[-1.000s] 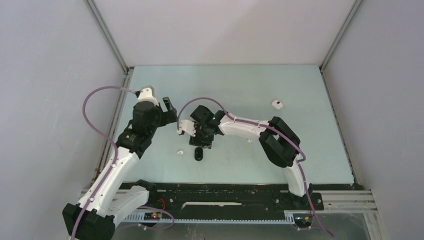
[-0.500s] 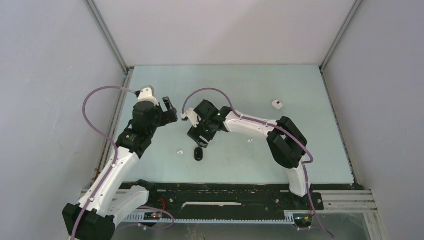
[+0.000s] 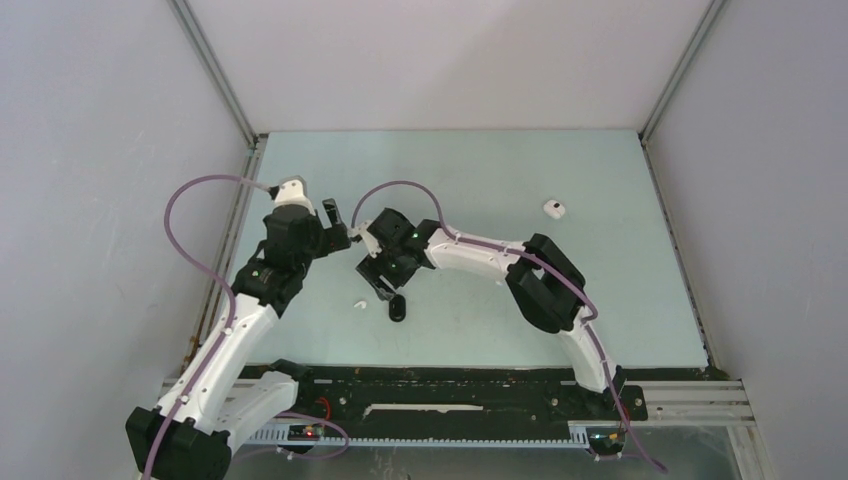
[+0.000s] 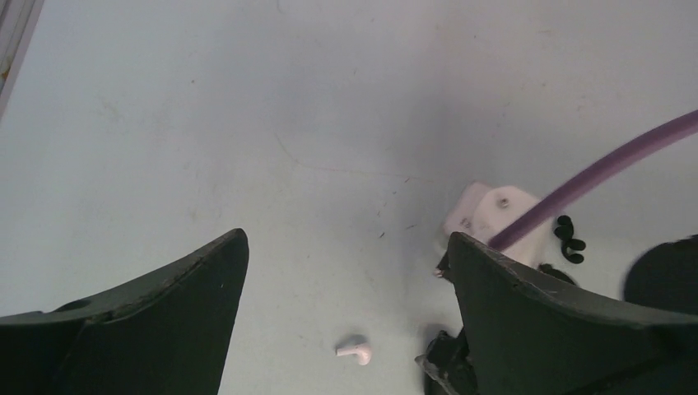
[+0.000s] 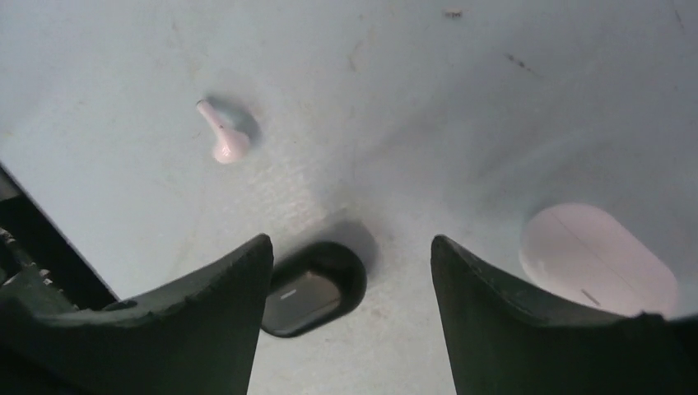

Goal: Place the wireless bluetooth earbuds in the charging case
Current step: Pick up the charging case at the center of the board.

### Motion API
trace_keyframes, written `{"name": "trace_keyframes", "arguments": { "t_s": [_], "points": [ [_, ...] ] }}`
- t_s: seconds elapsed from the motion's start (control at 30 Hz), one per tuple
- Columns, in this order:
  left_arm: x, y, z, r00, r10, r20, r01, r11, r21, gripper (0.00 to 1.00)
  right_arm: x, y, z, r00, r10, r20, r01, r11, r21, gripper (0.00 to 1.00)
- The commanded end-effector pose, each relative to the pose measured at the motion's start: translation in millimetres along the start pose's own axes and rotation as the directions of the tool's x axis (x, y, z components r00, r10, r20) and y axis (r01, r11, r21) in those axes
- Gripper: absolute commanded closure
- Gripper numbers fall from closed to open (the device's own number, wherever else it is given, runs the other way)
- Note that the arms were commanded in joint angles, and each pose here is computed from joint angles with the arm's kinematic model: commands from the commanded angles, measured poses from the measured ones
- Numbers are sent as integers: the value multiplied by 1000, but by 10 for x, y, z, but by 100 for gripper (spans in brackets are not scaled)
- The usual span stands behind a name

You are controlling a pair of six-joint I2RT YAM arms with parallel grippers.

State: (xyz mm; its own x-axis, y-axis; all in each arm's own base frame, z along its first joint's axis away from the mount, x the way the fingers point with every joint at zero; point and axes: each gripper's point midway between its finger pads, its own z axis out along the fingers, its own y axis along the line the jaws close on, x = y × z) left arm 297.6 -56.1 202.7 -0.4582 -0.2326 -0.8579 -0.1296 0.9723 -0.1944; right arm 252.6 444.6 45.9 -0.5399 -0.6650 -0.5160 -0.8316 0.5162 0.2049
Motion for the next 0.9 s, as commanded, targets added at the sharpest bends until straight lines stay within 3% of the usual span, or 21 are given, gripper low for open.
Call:
{"name": "trace_keyframes", "arguments": {
  "t_s": [0.0, 0.4, 0.67, 0.87],
  "points": [
    [-228, -208, -46, 997, -34, 72, 27, 995, 95, 3, 163, 73, 128, 997, -61, -49, 63, 997, 44, 26],
    [-238, -254, -65, 997, -39, 71, 31, 992, 121, 3, 577, 121, -120, 977, -194, -90, 202, 975, 94, 26],
    [-246, -268, -80, 996, -42, 73, 32, 991, 130, 3, 535, 92, -181, 971, -227, -78, 233, 969, 80, 43],
    [-244, -273, -80, 997, -41, 72, 31, 991, 132, 3, 519, 41, -135, 975, -205, -90, 213, 973, 89, 44]
  ]
}}
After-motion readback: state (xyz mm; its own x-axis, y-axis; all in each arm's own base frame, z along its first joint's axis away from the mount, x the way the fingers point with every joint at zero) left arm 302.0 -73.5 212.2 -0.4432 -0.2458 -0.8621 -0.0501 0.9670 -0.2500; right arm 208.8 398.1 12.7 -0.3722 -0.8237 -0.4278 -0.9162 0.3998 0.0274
